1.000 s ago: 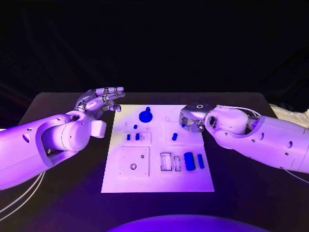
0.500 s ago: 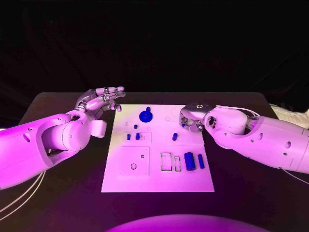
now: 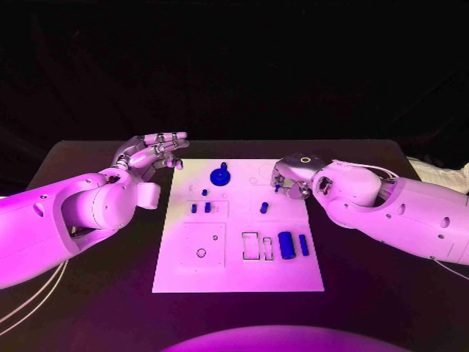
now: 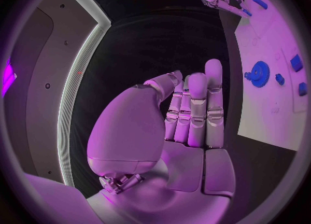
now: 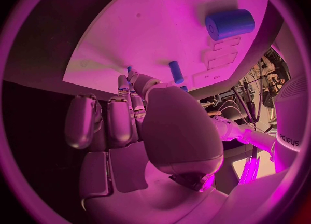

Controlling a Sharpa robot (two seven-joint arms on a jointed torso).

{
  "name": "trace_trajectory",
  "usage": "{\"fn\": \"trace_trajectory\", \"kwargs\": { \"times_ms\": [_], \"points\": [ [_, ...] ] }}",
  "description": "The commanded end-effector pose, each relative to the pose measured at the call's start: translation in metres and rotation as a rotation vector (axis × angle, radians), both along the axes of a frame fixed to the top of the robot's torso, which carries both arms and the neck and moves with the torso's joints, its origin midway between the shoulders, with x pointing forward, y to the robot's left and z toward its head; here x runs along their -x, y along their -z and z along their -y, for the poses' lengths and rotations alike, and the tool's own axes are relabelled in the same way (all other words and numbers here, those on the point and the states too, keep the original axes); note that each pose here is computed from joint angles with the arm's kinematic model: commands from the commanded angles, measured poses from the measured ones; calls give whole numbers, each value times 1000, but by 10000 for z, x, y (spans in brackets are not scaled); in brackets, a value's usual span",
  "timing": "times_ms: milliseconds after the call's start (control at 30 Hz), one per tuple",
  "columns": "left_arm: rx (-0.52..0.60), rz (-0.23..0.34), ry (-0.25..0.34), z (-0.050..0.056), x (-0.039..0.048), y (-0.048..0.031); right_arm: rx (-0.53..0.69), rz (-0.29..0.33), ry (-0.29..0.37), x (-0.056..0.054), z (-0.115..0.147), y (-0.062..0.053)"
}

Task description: Assemble the parts on the task board

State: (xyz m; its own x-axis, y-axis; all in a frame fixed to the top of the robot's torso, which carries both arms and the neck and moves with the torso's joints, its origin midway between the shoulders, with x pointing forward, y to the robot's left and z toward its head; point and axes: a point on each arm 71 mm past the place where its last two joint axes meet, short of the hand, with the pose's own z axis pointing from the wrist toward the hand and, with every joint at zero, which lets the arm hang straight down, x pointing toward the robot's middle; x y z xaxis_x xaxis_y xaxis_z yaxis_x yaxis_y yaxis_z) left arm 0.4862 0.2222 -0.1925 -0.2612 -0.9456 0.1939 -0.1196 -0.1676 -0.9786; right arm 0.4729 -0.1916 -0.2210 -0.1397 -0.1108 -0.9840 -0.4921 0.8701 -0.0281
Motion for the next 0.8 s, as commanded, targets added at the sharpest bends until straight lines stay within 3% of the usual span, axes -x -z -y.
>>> {"fn": "trace_trajectory", "kwargs": {
  "times_ms": [33,367,667,800],
  "points": [
    [10,1,9,14,-1,-5,-40,39,11,6,3,-75],
    [12,-1,14,23,1,-4,-102,26,-7,109,-85,-174],
    [15,-1,20,48,1,-2,-204,-8,-133,425,-526,-260],
    [18,-2,28,75,-1,0,-225,-34,-197,555,-759,-246]
  ]
}}
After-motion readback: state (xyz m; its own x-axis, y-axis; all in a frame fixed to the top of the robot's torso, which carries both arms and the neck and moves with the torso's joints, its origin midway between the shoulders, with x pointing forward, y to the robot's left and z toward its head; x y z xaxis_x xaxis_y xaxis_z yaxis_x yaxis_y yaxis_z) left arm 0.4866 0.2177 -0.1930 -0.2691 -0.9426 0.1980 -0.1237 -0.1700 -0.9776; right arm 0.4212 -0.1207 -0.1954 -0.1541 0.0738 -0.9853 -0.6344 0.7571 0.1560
